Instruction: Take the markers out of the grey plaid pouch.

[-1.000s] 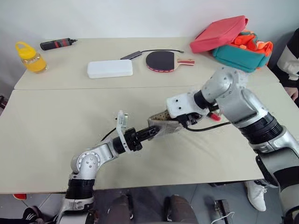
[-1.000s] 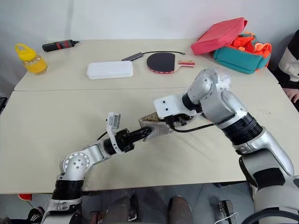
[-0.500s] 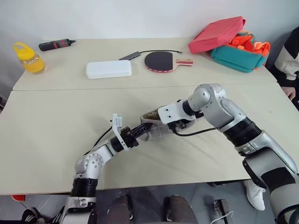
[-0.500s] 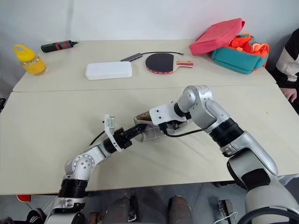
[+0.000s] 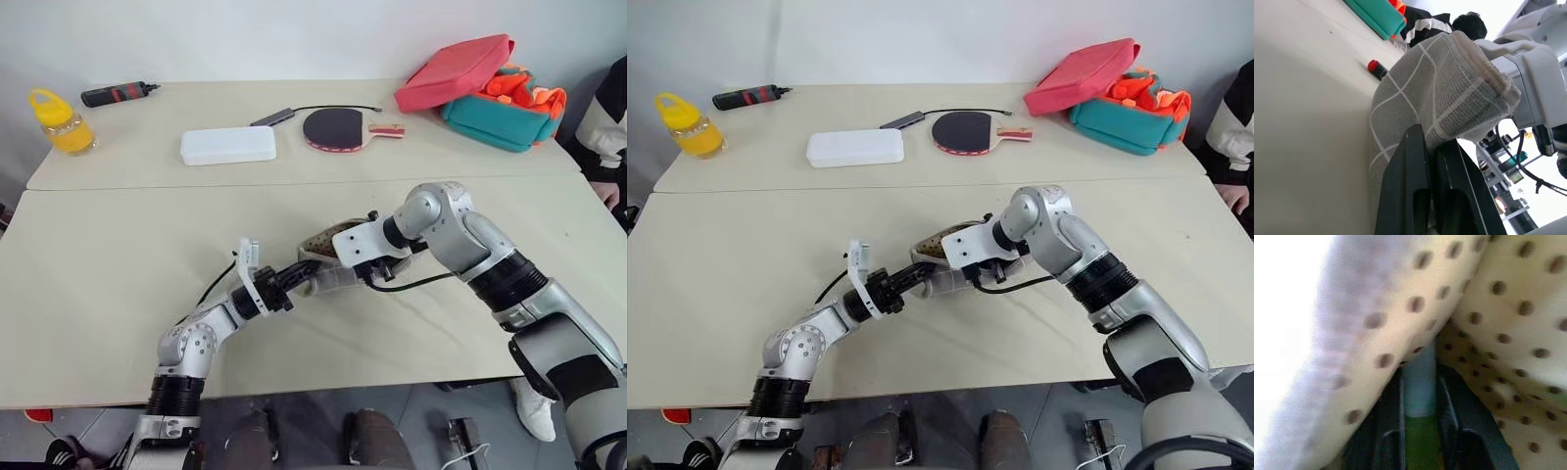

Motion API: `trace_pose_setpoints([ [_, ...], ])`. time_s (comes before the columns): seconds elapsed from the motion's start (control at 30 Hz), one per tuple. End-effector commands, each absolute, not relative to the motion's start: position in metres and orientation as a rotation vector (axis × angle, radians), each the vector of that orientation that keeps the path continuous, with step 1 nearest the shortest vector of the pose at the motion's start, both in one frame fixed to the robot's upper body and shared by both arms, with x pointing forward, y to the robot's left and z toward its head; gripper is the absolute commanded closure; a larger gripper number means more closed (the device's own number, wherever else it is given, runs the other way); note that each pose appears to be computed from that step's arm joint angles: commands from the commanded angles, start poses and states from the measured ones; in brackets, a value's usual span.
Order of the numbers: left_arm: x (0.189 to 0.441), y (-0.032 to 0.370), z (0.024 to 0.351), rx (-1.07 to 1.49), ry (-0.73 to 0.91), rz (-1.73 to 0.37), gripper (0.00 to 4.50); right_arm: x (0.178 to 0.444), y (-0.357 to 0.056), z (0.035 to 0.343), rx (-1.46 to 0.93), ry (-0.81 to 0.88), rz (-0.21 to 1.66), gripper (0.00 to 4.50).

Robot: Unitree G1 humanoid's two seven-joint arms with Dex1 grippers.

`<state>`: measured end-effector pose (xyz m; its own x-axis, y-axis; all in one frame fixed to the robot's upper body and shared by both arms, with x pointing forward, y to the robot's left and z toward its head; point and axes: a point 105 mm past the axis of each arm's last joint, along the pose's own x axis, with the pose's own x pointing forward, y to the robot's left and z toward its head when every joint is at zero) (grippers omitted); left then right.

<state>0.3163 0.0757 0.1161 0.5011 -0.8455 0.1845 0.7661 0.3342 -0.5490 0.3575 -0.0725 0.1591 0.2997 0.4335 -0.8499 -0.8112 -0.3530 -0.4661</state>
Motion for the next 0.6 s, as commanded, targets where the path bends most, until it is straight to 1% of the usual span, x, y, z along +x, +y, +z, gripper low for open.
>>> trace_pose_setpoints([
  [0.03, 0.319, 0.09, 0.111, -0.567, 0.147, -0.995, 4.5, 0.353, -0.078, 0.199, -1.308, 0.28, 1.311, 4.03],
  [0.2, 0.322, 0.093, 0.118, -0.439, 0.116, -0.993, 4.5, 0.351, -0.077, 0.234, -1.204, 0.161, 1.268, 4.03],
  [0.3, 0.326, 0.092, 0.131, -0.38, 0.065, -0.991, 4.5, 0.353, -0.084, 0.241, -1.119, 0.16, 1.228, 4.03],
  [0.4, 0.32, 0.085, 0.146, -0.393, 0.031, -1.047, 4.5, 0.366, -0.102, 0.24, -1.109, 0.194, 1.125, 4.03],
  [0.47, 0.314, 0.08, 0.145, -0.355, 0.05, -1.093, 4.5, 0.377, -0.115, 0.239, -1.159, 0.207, 1.043, 4.03],
  [0.53, 0.31, 0.077, 0.144, -0.339, 0.061, -1.114, 4.5, 0.378, -0.12, 0.235, -1.178, 0.23, 1.028, 4.03],
  [0.6, 0.308, 0.075, 0.148, -0.355, 0.059, -1.129, 4.5, 0.373, -0.122, 0.224, -1.178, 0.271, 1.062, 4.03],
])
